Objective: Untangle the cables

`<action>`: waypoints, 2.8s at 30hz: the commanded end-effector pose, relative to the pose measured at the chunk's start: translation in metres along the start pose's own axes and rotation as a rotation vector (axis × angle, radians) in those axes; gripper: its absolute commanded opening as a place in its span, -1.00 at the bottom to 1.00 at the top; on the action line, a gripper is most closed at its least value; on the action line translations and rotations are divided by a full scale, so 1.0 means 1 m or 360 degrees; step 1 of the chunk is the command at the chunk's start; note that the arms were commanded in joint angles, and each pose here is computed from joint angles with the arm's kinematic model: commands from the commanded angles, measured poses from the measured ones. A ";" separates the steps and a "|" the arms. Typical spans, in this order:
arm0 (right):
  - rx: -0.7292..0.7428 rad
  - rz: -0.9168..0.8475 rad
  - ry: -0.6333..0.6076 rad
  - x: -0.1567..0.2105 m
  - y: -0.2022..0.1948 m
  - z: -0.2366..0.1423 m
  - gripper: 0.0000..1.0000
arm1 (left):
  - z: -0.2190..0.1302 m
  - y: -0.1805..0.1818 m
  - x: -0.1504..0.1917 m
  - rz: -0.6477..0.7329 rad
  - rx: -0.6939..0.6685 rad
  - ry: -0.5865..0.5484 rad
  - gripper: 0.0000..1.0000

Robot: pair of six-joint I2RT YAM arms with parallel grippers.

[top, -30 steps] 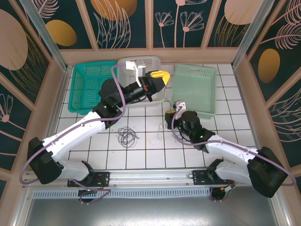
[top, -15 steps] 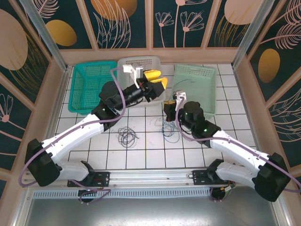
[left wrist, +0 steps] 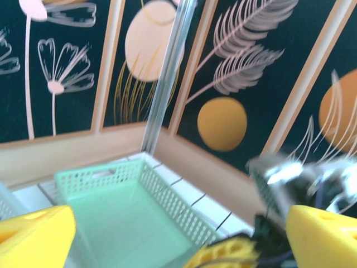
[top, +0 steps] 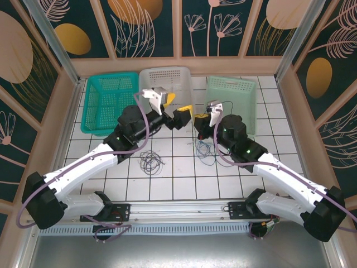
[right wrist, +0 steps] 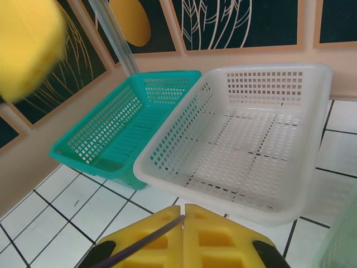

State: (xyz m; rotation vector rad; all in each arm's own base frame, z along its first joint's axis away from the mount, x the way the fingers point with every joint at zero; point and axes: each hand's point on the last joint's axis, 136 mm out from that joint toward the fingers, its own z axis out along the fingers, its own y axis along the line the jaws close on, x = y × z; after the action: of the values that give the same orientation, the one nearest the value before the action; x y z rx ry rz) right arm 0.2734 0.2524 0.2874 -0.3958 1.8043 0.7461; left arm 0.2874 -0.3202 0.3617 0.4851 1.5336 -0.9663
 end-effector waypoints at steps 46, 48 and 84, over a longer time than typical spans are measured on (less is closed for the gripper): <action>0.0233 0.0058 0.0098 0.041 -0.051 -0.033 0.21 | 0.036 -0.006 0.056 -0.0089 0.0247 0.0178 -1.00; 0.0231 0.0048 0.0108 0.052 -0.054 -0.035 0.22 | 0.037 -0.010 0.052 -0.0119 0.0274 0.0178 -1.00; 0.0059 -0.0065 0.0053 0.081 -0.036 0.006 0.57 | 0.033 -0.039 0.010 -0.0244 0.0440 0.0125 -1.00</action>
State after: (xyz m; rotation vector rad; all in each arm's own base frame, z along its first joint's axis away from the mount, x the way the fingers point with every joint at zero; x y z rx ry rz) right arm 0.2693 0.2345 0.1973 -0.4185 1.8651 0.6826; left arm 0.2757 -0.3787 0.3339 0.6192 1.5977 -1.3265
